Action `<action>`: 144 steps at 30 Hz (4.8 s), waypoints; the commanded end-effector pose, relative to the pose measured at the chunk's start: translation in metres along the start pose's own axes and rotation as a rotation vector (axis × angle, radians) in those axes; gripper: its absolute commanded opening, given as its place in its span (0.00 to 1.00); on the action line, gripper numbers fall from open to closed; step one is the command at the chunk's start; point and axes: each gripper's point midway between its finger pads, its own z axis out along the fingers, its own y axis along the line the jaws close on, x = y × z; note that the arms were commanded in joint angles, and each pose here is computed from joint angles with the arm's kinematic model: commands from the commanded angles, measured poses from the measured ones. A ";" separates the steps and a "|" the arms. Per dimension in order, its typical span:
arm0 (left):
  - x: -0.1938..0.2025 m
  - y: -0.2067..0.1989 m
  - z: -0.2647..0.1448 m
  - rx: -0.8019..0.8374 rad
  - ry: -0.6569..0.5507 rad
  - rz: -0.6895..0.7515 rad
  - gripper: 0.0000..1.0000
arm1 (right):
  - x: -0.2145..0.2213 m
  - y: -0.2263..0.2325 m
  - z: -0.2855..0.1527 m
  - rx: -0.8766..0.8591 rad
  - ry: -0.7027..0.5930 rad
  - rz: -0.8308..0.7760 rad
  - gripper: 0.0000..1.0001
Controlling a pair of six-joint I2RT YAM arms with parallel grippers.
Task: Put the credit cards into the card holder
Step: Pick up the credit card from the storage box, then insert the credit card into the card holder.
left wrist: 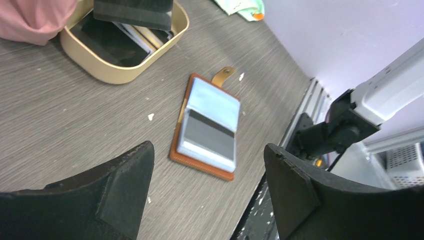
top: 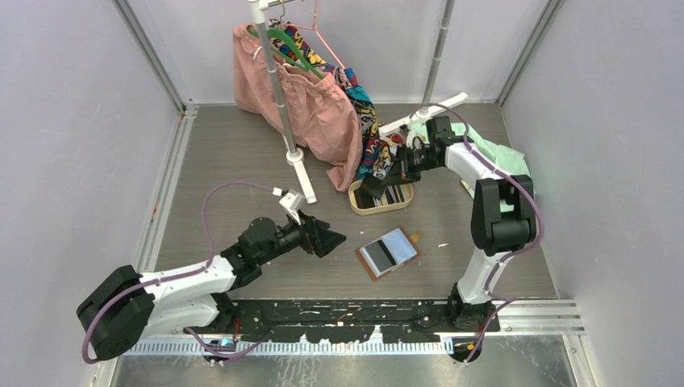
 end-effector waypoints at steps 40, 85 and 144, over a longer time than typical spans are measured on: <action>-0.104 -0.057 0.040 0.311 -0.414 -0.393 0.38 | 0.073 0.167 -0.083 -0.622 -0.033 -0.358 0.01; -0.021 -0.097 0.023 0.507 0.183 0.122 0.15 | 0.165 0.156 -0.047 -0.530 0.158 -1.010 0.01; 0.032 -0.042 0.027 0.327 0.230 -0.257 0.00 | 0.170 -0.074 -0.045 0.204 0.663 -1.426 0.78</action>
